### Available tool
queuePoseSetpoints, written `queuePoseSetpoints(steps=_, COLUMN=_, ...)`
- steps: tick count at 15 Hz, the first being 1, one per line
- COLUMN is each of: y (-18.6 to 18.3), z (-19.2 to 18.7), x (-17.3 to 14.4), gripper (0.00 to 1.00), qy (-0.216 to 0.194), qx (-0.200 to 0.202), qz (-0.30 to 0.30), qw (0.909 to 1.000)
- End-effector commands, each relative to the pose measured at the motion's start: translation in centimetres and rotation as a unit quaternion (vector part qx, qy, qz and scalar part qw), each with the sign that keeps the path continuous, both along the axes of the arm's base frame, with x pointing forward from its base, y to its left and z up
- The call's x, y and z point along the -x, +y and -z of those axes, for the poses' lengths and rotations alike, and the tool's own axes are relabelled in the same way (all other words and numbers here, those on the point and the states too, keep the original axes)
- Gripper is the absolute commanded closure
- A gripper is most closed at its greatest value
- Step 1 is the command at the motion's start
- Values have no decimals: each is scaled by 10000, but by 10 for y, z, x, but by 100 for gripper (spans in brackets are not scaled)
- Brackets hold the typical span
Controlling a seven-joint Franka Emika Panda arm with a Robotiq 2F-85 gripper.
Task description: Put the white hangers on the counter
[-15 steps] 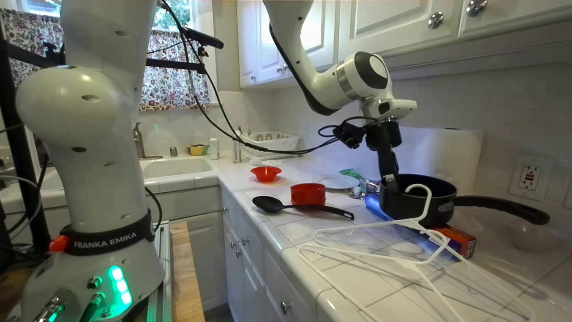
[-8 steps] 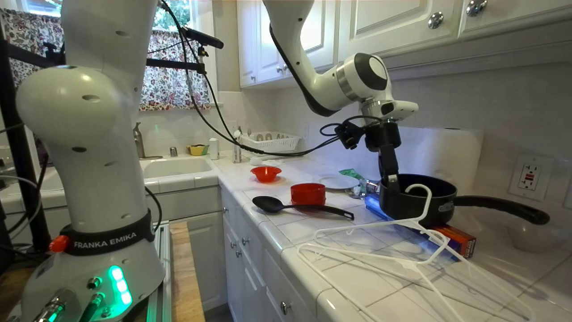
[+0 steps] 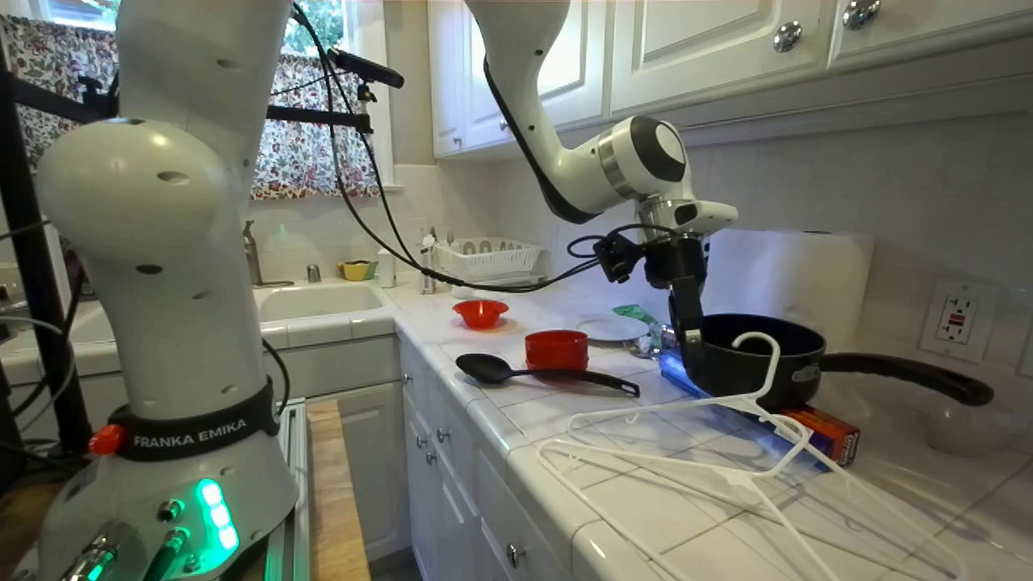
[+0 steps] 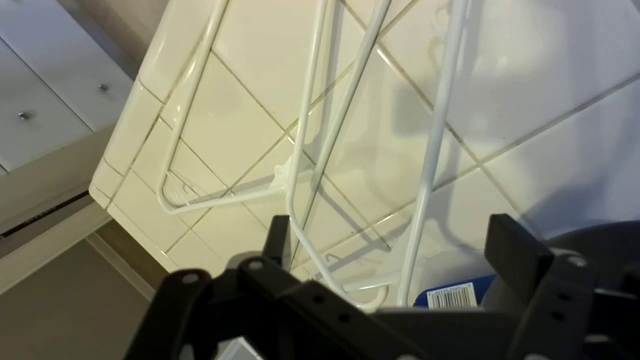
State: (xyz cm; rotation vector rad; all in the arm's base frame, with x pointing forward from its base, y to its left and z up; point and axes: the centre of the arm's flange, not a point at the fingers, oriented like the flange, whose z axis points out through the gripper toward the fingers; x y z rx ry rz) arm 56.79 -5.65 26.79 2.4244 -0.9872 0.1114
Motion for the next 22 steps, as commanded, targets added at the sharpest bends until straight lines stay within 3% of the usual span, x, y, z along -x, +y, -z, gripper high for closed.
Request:
queuePoseSetpoints(steps=1, y=-2, z=15, x=3, gripper=0, qy=13, qx=86, qz=-86, qw=9999)
queuePoseSetpoints(steps=3, y=-6, z=20, x=2, gripper=0, qy=-189, qx=160, qz=-210, qw=9995)
queuePoseSetpoints(steps=12, y=-12, z=40, x=2, gripper=0, qy=-93, qx=72, qz=-515, qw=9986)
queuePoseSetpoints(steps=13, y=-12, z=41, x=2, gripper=25, qy=-65, qx=89, qz=-508, qw=9986)
queuePoseSetpoints(steps=14, y=-13, z=42, x=1, gripper=26, qy=-29, qx=95, qz=-515, qw=9986)
queuePoseSetpoints(steps=22, y=-26, z=46, x=-4, gripper=84, qy=27, qx=223, qz=-241, qw=9995)
